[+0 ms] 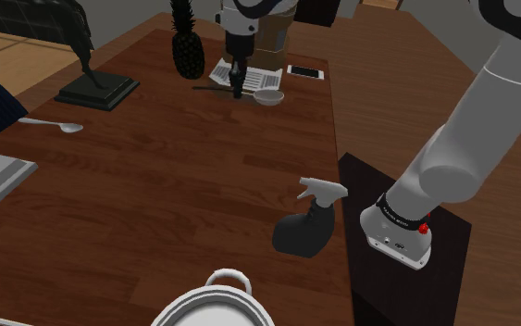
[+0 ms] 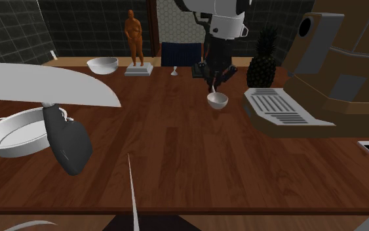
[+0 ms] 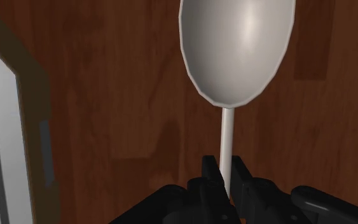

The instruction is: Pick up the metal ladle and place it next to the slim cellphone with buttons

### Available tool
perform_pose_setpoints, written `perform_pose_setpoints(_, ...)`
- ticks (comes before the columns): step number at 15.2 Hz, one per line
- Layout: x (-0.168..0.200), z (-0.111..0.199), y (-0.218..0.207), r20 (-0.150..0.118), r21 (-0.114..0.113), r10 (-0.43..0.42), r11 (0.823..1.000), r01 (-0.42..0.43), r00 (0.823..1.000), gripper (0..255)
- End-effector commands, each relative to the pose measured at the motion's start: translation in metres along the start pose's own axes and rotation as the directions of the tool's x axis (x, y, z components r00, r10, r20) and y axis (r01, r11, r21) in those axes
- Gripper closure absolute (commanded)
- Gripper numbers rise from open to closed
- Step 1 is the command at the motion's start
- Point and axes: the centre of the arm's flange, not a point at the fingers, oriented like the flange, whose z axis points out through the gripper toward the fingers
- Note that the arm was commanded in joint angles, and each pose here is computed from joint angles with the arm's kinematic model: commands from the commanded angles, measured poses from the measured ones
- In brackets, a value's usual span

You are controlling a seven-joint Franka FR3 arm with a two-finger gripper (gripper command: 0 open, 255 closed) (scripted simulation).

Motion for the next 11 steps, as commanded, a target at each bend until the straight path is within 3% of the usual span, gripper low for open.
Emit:
perform_pose_setpoints(1,-0.018,-0.001,0.020,0.000,0.000,-0.001,1.000,0.001,1.000,255)
perform_pose_setpoints(11,-0.102,-0.010,0.121,0.000,0.000,-0.001,1.000,0.001,1.000,255)
